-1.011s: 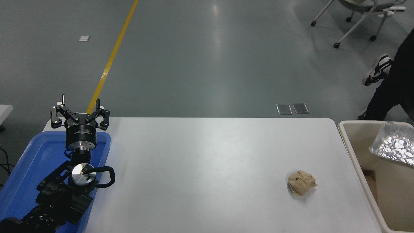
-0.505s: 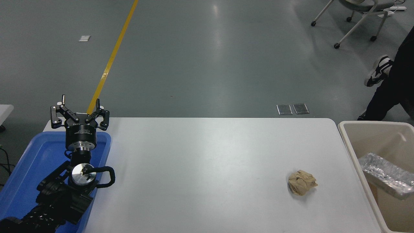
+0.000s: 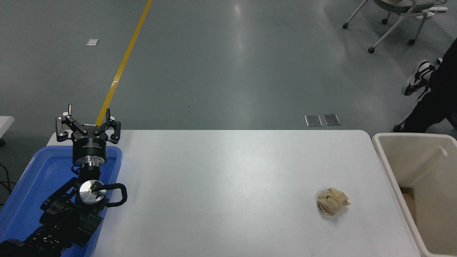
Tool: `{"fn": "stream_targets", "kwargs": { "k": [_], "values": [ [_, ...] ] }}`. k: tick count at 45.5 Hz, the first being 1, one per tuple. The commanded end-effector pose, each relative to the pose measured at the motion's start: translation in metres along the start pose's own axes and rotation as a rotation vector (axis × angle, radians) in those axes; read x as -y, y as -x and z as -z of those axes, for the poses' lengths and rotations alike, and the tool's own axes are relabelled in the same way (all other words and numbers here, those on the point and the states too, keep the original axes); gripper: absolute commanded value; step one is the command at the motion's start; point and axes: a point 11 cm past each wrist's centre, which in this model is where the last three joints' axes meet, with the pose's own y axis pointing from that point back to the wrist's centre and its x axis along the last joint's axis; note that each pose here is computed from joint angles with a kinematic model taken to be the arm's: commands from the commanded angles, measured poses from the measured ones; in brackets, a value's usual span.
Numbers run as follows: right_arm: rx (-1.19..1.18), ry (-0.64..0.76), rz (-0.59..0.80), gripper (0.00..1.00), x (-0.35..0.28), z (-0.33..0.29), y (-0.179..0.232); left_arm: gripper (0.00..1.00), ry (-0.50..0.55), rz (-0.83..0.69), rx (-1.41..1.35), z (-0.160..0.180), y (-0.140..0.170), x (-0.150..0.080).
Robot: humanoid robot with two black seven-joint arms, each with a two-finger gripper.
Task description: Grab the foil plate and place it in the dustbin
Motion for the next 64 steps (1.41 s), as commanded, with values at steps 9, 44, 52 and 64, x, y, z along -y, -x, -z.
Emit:
{"fn": "stream_targets", "kwargs": {
  "k": [9, 44, 52, 64],
  "values": [
    [-0.334, -0.298, 0.41, 1.0, -0.104, 0.182, -0.019, 0.99, -0.001, -0.001, 0.001, 0.0, 0.0, 0.0],
    [-0.424, -0.264, 0.659, 1.0, -0.198, 0.284, 0.046, 0.99, 0.004, -0.005, 0.001, -0.001, -0.001, -0.001],
    [-0.437, -0.269, 0.657, 1.0, -0.211, 0.312, 0.057, 0.99, 0.004, -0.005, 0.001, -0.001, -0.001, -0.001],
    [-0.43, -0.286, 0.668, 1.0, -0.22, 0.329, 0.067, 0.99, 0.004, -0.005, 0.001, -0.001, -0.001, -0.001]
  ]
}}
